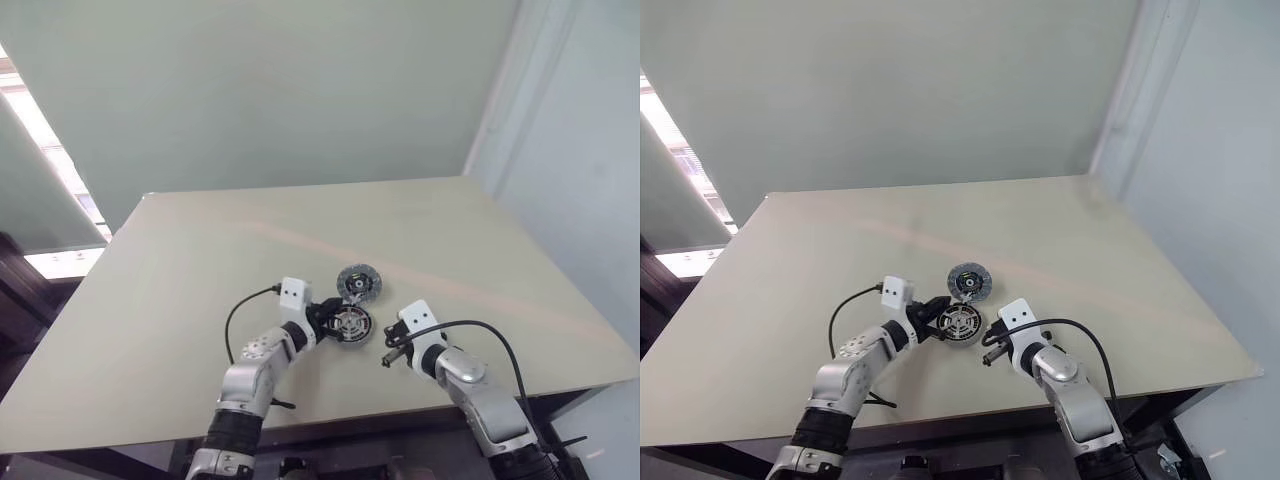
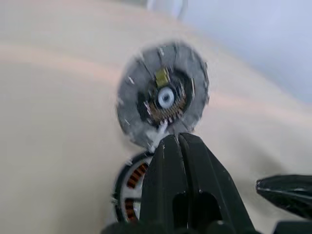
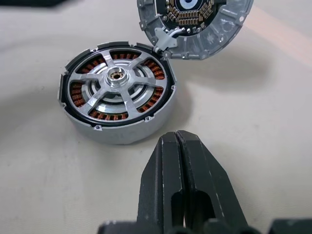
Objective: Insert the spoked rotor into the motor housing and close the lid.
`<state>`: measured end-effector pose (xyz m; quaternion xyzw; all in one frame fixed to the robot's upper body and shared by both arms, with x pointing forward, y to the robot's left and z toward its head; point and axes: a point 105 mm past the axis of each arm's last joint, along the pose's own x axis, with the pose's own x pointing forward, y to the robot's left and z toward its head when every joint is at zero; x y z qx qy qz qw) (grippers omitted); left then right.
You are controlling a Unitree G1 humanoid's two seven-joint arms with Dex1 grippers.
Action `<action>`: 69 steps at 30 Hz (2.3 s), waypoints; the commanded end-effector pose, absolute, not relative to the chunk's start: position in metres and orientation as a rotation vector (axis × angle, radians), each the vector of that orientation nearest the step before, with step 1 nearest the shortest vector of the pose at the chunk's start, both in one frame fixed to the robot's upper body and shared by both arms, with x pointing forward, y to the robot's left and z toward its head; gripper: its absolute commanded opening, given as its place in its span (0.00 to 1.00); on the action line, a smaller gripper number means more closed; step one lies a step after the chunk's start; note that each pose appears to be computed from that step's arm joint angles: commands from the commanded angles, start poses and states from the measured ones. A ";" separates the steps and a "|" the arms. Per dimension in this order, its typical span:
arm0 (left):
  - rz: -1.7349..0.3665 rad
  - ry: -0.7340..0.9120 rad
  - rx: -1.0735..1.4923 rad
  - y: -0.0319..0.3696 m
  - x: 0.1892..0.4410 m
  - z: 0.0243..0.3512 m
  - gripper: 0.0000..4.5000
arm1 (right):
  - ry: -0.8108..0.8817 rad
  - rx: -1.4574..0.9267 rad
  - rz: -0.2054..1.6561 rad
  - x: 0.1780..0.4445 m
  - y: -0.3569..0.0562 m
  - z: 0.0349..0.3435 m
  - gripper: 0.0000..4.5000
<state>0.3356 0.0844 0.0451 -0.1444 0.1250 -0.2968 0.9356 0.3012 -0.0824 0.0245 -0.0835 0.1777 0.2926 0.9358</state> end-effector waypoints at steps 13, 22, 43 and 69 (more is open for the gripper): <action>-0.487 0.168 -0.370 0.124 0.321 0.064 0.00 | 0.305 -0.225 0.832 0.298 -0.049 0.055 0.42; -0.459 0.167 -0.370 0.136 0.315 0.064 0.00 | 0.242 -0.557 1.055 0.285 -0.036 0.058 1.00; -0.490 0.203 -0.346 0.128 0.315 0.056 0.00 | 0.336 -1.124 1.354 0.297 -0.039 0.060 1.00; -0.504 0.215 -0.334 0.122 0.311 0.052 0.00 | 0.339 -1.279 1.395 0.324 -0.030 0.027 0.71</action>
